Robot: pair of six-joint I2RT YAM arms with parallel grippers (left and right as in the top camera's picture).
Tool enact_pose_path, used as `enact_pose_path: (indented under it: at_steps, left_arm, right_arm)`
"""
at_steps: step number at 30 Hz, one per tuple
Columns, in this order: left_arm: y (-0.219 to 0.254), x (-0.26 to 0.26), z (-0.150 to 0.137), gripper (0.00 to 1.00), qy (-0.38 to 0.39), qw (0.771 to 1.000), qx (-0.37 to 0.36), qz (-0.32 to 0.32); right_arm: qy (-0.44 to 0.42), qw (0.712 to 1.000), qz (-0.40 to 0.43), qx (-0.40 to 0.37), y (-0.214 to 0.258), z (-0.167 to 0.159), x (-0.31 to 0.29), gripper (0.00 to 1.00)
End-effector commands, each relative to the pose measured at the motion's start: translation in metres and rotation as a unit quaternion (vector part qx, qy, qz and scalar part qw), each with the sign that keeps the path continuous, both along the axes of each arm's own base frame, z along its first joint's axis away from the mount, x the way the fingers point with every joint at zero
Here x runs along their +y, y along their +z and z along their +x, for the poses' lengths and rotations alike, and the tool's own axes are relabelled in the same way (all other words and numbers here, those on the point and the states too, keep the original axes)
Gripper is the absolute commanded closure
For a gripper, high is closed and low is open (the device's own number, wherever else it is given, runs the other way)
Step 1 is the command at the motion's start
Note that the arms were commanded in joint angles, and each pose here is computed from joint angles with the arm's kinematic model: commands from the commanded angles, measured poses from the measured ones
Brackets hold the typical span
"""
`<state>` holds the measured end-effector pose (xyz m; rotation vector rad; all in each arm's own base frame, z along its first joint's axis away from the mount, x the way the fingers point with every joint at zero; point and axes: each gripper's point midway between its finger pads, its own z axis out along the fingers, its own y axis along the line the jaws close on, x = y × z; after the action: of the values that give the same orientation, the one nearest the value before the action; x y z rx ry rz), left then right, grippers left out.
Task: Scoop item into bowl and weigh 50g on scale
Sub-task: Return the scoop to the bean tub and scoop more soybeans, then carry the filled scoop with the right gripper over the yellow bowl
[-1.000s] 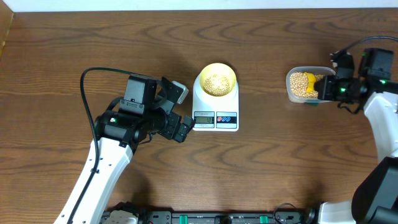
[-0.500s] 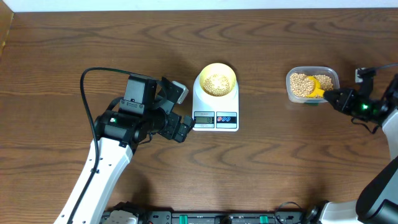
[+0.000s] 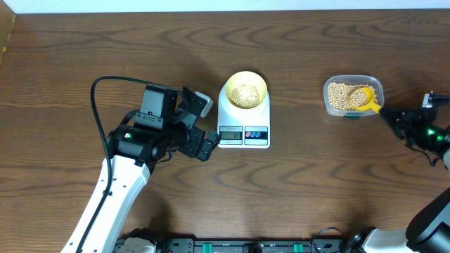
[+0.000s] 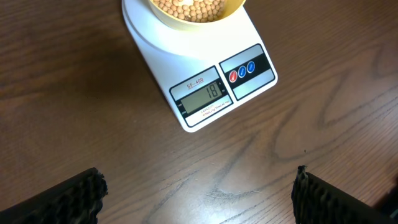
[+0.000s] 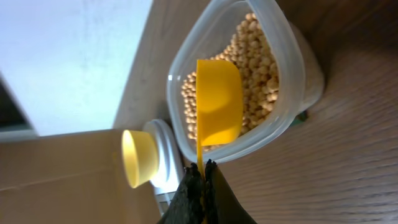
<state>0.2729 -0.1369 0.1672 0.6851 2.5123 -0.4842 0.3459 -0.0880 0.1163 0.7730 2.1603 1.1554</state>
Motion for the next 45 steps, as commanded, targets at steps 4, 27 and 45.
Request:
enact_pose_path:
  at_steps: [4, 27, 45]
  left_arm:
    - [0.000, -0.003, -0.002, 0.02, -0.001, 1.000, 0.007, -0.007]
    - [0.000, -0.003, -0.002, 0.02, -0.001, 1.000, 0.007, -0.007]
    - [0.000, -0.003, -0.002, 0.02, -0.001, 1.000, 0.007, -0.007]
  right_arm:
    - [-0.024, 0.997, 0.073, -0.005, 0.012, -0.006, -0.007, 0.99]
    - [0.043, 0.976, 0.210, -0.045, 0.055, -0.006, 0.029, 0.99]
    - [0.165, 0.962, 0.219, -0.017, 0.068, 0.020, 0.124, 0.99]
